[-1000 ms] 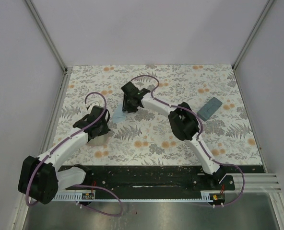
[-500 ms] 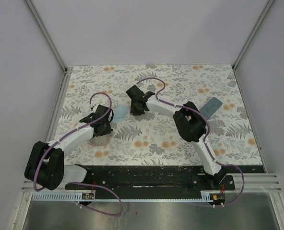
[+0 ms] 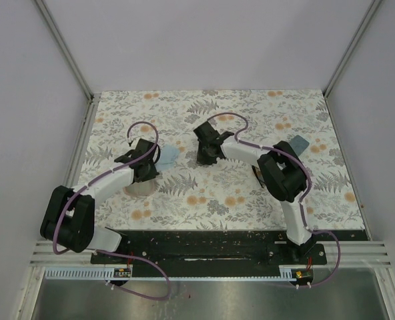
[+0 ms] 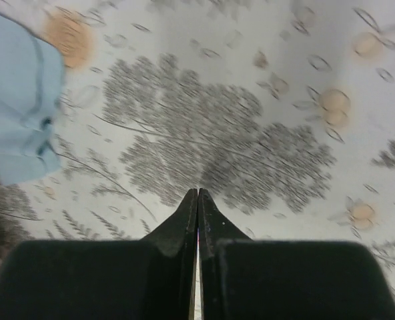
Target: Organize the sunglasses
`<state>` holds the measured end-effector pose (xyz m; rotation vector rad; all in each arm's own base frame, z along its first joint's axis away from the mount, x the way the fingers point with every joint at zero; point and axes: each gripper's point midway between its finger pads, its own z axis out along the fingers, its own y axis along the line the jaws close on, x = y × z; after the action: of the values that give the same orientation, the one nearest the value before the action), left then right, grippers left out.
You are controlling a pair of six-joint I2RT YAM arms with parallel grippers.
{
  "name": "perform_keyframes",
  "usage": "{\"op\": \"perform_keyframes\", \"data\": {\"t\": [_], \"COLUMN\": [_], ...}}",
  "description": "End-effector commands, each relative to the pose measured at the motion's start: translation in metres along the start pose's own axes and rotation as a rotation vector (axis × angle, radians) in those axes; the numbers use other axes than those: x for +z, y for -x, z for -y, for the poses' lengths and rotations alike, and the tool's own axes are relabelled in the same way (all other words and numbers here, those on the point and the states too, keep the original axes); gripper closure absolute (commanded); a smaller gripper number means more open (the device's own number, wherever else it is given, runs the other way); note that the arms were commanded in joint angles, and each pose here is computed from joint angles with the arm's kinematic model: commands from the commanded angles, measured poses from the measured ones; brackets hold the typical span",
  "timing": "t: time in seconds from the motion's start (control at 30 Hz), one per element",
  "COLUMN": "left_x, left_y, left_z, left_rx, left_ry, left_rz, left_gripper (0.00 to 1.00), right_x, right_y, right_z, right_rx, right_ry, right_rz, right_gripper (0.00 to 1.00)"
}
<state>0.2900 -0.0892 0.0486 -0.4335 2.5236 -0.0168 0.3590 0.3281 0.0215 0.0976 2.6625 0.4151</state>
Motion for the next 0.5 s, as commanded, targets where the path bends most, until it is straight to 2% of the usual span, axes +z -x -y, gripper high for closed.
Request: {"op": "perform_keyframes", "data": {"t": [0.0,0.27,0.47], "left_x": [-0.008,-0.012,-0.011], "left_y": [0.029,0.03,0.034], "left_z": [0.002,-0.005,-0.01], "left_rx": [-0.025,-0.061,-0.079], "left_ry": [-0.01,-0.026,-0.015], "left_rz": [0.093,0.109,0.107], "left_gripper": [1.0,1.0,1.0], "right_x": [-0.003,0.017,0.042], "right_y": [0.039,0.071,0.058], "right_z": [-0.07,-0.123,-0.138], "right_rx": [-0.055,-0.083,-0.086], "right_ry": [0.201,0.32,0.35], "right_rz": [0.062,0.073,0.01], "right_gripper": [1.0,1.0,1.0]}}
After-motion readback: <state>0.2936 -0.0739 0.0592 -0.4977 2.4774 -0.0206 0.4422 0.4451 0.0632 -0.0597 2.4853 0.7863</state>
